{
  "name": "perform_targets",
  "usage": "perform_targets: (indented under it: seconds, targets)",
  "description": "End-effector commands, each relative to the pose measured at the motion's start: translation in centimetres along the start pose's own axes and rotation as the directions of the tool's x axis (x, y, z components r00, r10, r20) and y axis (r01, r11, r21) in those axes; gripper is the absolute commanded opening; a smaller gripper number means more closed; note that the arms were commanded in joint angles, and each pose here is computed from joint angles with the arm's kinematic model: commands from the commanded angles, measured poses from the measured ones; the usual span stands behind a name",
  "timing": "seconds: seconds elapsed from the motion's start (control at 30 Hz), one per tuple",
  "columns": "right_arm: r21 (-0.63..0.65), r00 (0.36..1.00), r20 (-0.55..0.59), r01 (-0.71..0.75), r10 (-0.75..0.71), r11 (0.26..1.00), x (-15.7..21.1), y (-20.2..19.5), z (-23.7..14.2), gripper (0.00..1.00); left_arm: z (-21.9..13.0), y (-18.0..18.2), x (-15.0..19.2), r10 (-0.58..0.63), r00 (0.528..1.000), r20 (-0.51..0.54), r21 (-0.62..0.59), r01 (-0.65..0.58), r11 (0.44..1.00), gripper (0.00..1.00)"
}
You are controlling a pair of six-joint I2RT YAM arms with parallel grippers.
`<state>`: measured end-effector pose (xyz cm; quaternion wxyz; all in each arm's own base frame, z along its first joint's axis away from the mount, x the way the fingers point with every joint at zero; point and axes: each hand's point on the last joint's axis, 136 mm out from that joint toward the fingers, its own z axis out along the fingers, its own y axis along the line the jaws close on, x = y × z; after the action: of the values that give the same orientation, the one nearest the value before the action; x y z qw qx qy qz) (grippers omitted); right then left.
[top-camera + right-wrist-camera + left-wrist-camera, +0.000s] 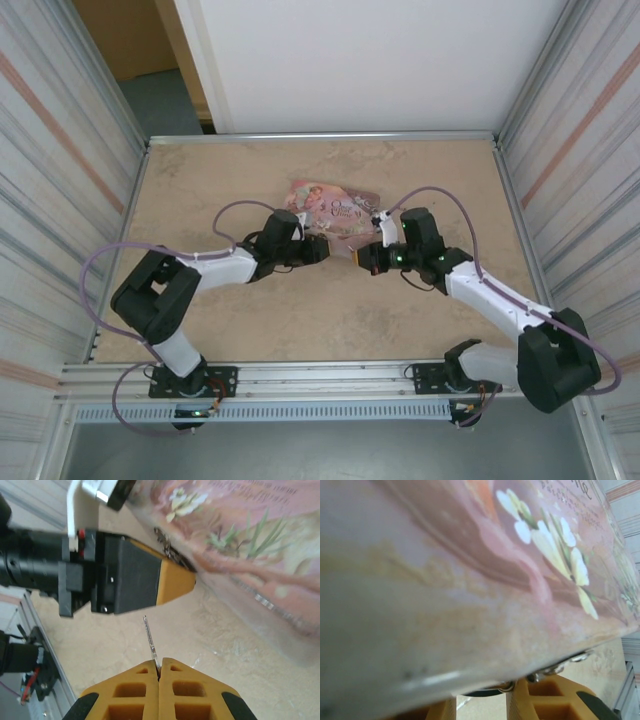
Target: Unlock a padlock with a key
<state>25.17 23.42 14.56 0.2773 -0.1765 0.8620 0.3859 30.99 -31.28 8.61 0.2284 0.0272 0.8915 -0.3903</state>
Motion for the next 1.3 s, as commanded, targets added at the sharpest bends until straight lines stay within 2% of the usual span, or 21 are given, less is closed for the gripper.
perform_targets:
  seconds: [0.0,0.27,0.63,1.03,1.27]
  targets:
    - [0.072,0.997,-0.012,0.083,-0.082,0.994,1.8,-0.4,0.0,0.00,-1.5,-3.8,-1.7,0.001,1.000,0.016,0.095,-0.003,0.996,0.04]
    - [0.166,0.976,-0.022,0.216,-0.215,0.962,4.1,-1.1,1.7,0.00,-2.2,-5.0,-1.7,-0.045,0.999,-0.024,0.127,0.048,0.991,0.04]
    - [0.215,0.931,-0.010,0.359,-0.366,0.908,3.6,-0.8,3.5,0.00,-2.8,-5.9,-1.5,-0.070,0.995,-0.068,0.145,0.080,0.986,0.04]
    - [0.251,0.906,0.064,0.391,-0.418,0.885,1.9,-0.7,4.5,0.00,-2.9,-6.0,-1.3,-0.094,0.992,-0.083,0.149,0.105,0.983,0.02]
    - [0.256,0.907,0.069,0.387,-0.416,0.886,1.7,-1.0,5.2,0.00,-2.8,-6.0,-1.2,-0.094,0.991,-0.094,0.153,0.108,0.982,0.01]
